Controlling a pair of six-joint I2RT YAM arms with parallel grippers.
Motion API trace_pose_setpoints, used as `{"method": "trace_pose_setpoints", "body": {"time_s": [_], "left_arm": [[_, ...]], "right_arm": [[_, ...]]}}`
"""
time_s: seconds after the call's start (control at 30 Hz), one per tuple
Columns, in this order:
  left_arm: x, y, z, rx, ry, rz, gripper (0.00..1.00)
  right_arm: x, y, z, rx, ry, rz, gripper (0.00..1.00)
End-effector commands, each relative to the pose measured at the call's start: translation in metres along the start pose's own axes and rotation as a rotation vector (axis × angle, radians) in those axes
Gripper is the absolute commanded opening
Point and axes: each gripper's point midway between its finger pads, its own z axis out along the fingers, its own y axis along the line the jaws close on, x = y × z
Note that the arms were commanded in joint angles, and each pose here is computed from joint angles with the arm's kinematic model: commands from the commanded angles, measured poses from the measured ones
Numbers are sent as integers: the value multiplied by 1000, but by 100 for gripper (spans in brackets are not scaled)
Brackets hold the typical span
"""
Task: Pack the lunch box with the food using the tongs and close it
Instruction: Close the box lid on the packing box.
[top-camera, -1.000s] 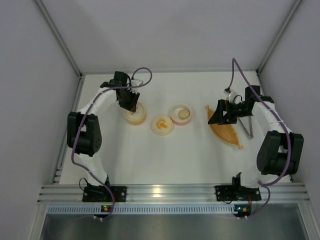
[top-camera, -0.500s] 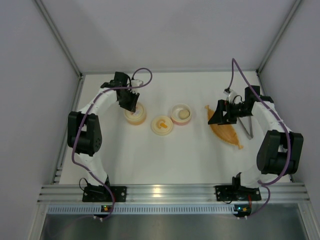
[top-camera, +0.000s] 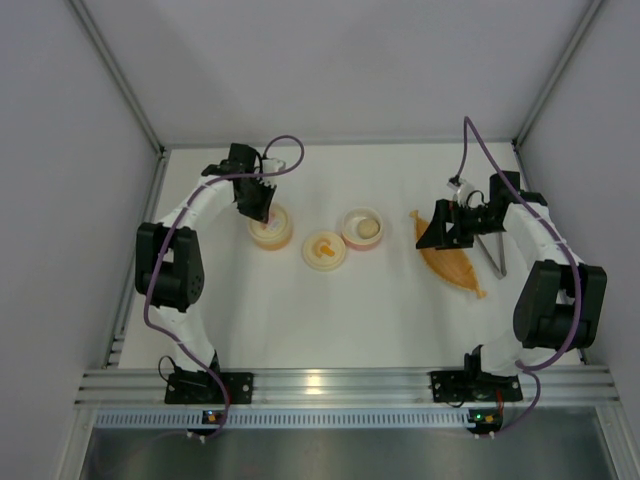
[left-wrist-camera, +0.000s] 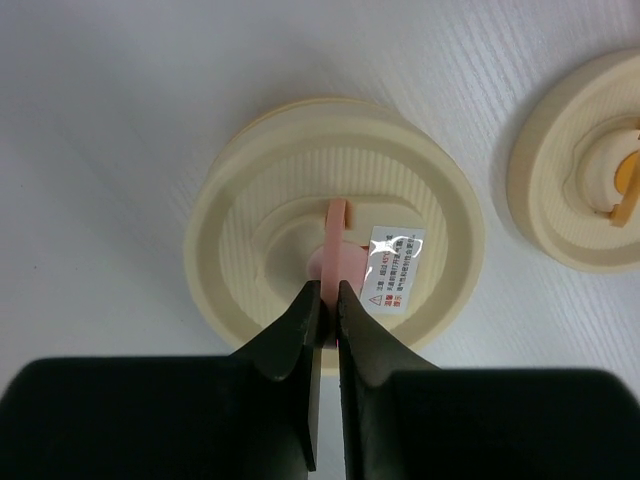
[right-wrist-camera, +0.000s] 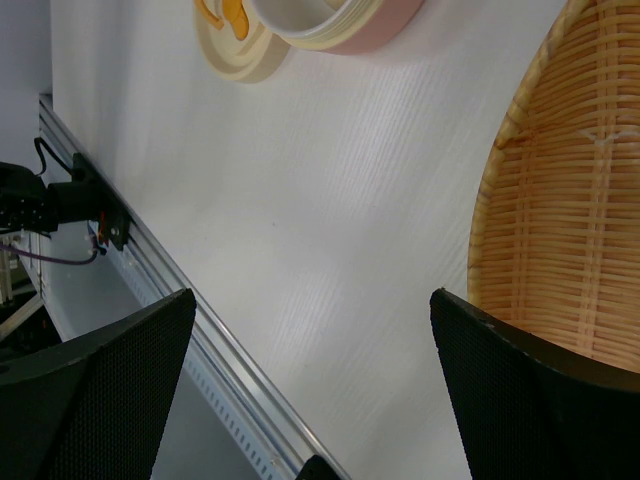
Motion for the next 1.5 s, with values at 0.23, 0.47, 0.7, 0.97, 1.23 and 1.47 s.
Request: {"method": "trace_pose_setpoints", "body": {"time_s": [0.23,0.47,0.7,0.97,1.23,1.47], "left_arm": [[-35,-3,-43,-19,-67,-28,4],[-39,-3,-46,-14,-44,-36,0],[-30,-17,-45,21,55,-86,0],[-27,-9,-43,-82,96,-296,0],[-16,13,-50,-333,56,-544,0],[-10,-1,-43,-322,28,-568,0]], "right_arm": [[-14,5,-2,-16,-38,-59,99],[-15,5,-2,-16,-40,-60,99],[-13,1,-2,-4,-32,-50,99],[-13,1,-1,-1,-31,-49,99],[-12,-1,0,1,-26,-44,99],[-13,-2,0,1,-26,-43,99]]}}
